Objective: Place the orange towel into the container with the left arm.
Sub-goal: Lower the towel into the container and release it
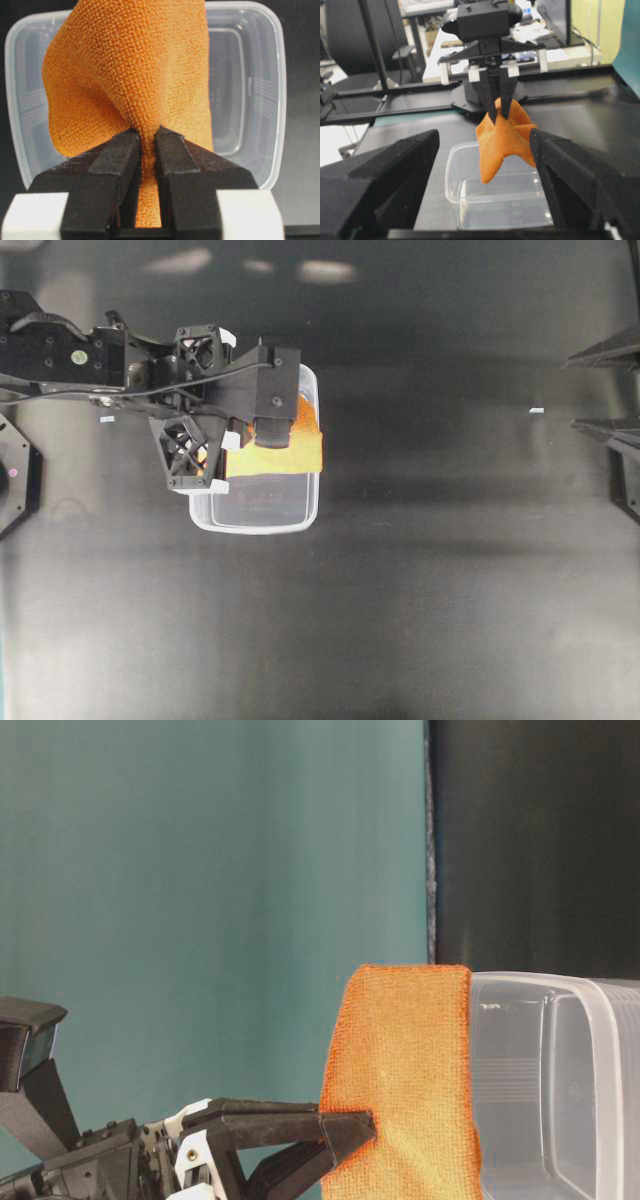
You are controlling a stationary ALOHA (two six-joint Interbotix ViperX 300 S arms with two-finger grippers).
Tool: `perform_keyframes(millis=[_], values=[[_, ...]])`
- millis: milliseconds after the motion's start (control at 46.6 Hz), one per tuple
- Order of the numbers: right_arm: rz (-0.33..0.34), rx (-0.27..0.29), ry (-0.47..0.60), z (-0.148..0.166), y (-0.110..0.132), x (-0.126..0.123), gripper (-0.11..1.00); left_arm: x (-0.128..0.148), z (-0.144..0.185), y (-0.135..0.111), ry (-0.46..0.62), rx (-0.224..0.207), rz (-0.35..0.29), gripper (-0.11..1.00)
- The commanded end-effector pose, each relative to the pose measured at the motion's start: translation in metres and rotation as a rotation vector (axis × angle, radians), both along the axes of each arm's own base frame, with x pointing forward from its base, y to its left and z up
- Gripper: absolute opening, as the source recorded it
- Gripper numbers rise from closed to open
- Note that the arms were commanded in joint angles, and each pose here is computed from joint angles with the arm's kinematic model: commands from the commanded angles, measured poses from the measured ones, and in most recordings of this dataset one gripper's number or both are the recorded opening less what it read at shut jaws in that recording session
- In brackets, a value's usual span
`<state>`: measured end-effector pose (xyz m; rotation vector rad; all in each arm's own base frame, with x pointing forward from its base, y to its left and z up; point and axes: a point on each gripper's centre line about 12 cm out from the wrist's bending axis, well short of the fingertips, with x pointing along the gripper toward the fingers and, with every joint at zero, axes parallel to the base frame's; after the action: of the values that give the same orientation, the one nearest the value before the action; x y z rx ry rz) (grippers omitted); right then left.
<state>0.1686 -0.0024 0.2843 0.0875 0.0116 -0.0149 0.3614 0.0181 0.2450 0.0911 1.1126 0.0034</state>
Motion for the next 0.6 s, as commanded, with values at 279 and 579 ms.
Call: perform_keyframes(millis=[279,579], values=[[-0.002,0.005,-0.003,0.002,0.0,0.002,0.71,0.01,0.03,-0.003,-0.077,-0.001,0.006,0.84],[-0.002,0.006,-0.012,0.004,0.0,0.001,0.71,-0.013,0.1,-0.008,-0.283,0.001,-0.007,0.78]])
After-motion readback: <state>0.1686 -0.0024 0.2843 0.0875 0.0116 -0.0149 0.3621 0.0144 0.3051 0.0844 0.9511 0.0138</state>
